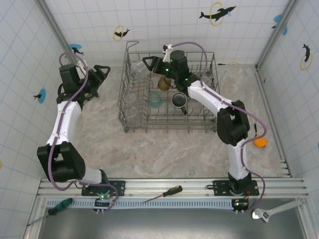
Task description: Load the cups into the dish rack
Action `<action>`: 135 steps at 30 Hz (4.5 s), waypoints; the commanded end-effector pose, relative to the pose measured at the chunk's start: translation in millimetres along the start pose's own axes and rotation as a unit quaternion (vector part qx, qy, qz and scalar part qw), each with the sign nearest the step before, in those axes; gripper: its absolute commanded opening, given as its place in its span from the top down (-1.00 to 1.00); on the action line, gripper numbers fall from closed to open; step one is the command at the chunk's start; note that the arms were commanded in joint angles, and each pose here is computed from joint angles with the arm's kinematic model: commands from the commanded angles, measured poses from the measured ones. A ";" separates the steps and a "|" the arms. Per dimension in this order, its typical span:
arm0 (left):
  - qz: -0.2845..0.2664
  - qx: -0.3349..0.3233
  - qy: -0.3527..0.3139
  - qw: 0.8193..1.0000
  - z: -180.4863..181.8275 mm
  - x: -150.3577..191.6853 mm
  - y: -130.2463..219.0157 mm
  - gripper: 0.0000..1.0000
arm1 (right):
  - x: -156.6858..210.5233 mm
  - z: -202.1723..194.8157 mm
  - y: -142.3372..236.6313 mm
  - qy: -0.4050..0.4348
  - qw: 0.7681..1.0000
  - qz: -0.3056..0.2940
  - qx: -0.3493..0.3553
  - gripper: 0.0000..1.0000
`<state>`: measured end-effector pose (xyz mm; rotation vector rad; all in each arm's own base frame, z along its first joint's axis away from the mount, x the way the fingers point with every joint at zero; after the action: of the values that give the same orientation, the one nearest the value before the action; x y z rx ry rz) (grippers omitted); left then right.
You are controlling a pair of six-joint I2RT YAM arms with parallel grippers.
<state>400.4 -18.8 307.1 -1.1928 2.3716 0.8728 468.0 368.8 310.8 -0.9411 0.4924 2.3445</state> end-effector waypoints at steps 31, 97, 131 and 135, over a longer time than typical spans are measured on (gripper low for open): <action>0.012 -0.119 -0.041 0.992 86.2 54.0 -9.7 -0.82 | 51.5 -12.9 -64.8 0.161 0.980 0.016 0.118 0.11; 0.023 -0.116 -0.035 0.992 87.5 58.5 -10.3 -0.94 | 97.9 -1.5 -85.6 0.126 0.984 0.052 0.114 -0.61; -0.032 -0.187 -0.061 0.980 98.7 50.1 6.2 -0.95 | -21.9 9.1 23.9 0.163 0.972 -0.003 0.167 -0.99; -0.056 -0.207 -0.074 0.974 102.1 47.2 12.9 -0.95 | -42.5 -7.7 57.7 0.151 0.970 -0.021 0.192 -0.99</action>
<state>368.2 16.7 199.7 -1.3039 2.1554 1.3768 464.1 329.5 322.4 -1.1029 1.0195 2.0342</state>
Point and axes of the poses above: each hand's point on the last joint's axis, 136 mm out from that joint toward the fingers, its own y axis back along the fingers, its own z axis along the line the jaws close on, x = y × z, the point moved 5 cm from there along y, back along the fingers, and after that the axes turned 2 degrees about -y, right-handed, at the moved point
